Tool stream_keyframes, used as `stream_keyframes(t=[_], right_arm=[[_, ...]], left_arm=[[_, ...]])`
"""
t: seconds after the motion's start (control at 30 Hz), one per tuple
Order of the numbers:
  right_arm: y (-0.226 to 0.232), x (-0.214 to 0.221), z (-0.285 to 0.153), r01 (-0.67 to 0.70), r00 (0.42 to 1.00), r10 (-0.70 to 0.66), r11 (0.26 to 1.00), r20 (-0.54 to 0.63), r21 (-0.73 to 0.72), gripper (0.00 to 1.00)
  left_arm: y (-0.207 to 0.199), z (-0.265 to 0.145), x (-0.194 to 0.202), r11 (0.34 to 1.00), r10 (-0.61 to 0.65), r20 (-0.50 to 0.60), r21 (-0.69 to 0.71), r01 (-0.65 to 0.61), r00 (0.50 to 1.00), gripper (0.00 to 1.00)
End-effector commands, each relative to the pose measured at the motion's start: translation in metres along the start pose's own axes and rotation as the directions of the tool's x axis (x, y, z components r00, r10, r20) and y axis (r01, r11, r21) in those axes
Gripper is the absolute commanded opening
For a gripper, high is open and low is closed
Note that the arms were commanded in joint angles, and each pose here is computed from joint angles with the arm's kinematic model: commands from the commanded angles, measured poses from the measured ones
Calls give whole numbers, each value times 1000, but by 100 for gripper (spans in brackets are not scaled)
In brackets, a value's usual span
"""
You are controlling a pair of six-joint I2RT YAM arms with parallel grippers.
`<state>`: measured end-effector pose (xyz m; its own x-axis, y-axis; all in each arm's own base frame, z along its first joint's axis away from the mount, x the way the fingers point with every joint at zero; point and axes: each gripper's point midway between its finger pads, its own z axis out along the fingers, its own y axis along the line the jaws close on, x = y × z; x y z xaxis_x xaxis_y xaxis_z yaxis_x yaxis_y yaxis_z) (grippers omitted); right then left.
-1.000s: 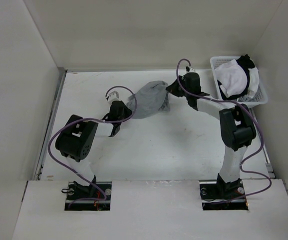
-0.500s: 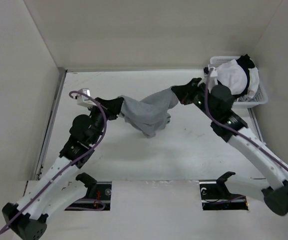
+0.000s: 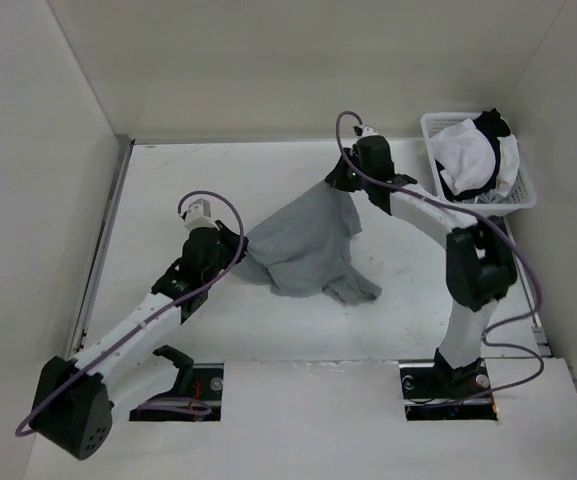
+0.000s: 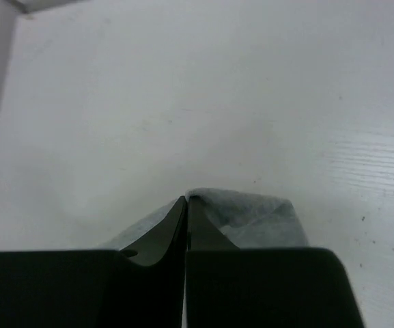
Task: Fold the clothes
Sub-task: Flatten the tank top out
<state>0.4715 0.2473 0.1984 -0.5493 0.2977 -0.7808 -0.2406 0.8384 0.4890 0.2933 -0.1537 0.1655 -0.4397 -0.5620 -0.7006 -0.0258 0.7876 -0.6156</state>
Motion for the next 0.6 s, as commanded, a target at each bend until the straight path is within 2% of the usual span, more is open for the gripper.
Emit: stream_keyframes(t=[0.0,0.1,0.2,0.27,0.4,0.57], right_arm=[[22,-71,19,-6,994,12,999,112,-53,0],[33,-100,22,24,991,-18,999,136,-41,0],[44,-124,-4,80,977,-71,996,203,-34,0],[55,-125,-25,106,971,-96,994,220,-34,0],[102,-127,-104,186,939,-143,976,313,-111,0],[160,-128,-233,282,884,-164,934,438,-219,1]], left_arm=[[-19,22,-36,995,-67,94,75,60,993,7],[-38,35,-43,987,-102,71,133,92,992,6],[-46,35,-43,987,-91,77,141,80,993,6],[-49,29,-45,984,-101,81,155,87,992,6],[-68,-4,-67,973,-110,142,218,77,984,6],[-107,-75,-123,947,-100,305,322,-4,947,6]])
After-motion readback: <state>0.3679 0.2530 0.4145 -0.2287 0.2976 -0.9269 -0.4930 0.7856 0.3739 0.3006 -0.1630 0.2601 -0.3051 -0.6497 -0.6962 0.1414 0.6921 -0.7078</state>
